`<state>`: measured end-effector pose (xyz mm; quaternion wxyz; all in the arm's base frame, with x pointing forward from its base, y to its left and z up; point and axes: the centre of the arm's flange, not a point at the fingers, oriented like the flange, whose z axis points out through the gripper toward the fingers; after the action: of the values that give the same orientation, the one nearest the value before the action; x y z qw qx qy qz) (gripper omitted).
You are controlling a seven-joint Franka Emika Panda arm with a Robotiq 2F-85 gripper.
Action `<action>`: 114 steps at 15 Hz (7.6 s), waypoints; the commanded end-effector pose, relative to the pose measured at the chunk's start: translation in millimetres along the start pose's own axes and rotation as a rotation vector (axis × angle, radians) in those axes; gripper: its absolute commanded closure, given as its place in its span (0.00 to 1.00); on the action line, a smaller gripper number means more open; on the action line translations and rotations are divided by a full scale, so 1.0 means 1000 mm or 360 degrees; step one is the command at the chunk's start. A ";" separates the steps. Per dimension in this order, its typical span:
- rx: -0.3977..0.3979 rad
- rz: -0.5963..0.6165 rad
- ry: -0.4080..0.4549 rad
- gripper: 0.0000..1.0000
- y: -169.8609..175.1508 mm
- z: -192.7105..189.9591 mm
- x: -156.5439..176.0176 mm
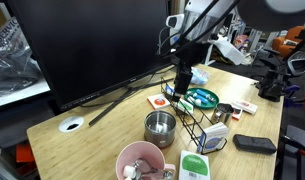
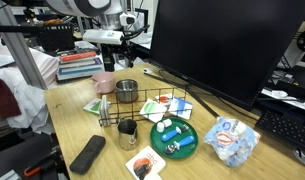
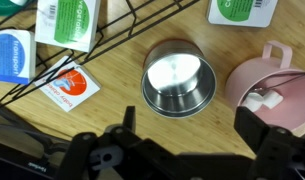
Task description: Move the silver bowl to the right side of the desk
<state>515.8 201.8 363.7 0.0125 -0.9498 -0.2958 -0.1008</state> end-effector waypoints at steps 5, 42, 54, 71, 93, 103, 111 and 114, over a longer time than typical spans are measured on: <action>0.0163 -0.0439 -0.0065 0.00 -0.024 0.070 0.027; -0.0344 -0.0188 0.0383 0.98 0.023 -0.031 0.011; -0.0706 0.0702 0.0165 0.98 0.110 -0.031 -0.125; -0.0467 0.1022 0.0023 0.98 0.190 -0.006 -0.151; -0.0435 0.1719 -0.0187 0.98 0.306 0.039 -0.228; -0.0520 0.1900 -0.0344 0.98 0.372 0.098 -0.206; -0.0471 0.1939 -0.0396 0.54 0.378 0.096 -0.186; -0.0438 0.1957 -0.0397 0.33 0.378 0.088 -0.185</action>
<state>595.6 -205.3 245.0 -0.1011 -0.9432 0.3162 -0.0130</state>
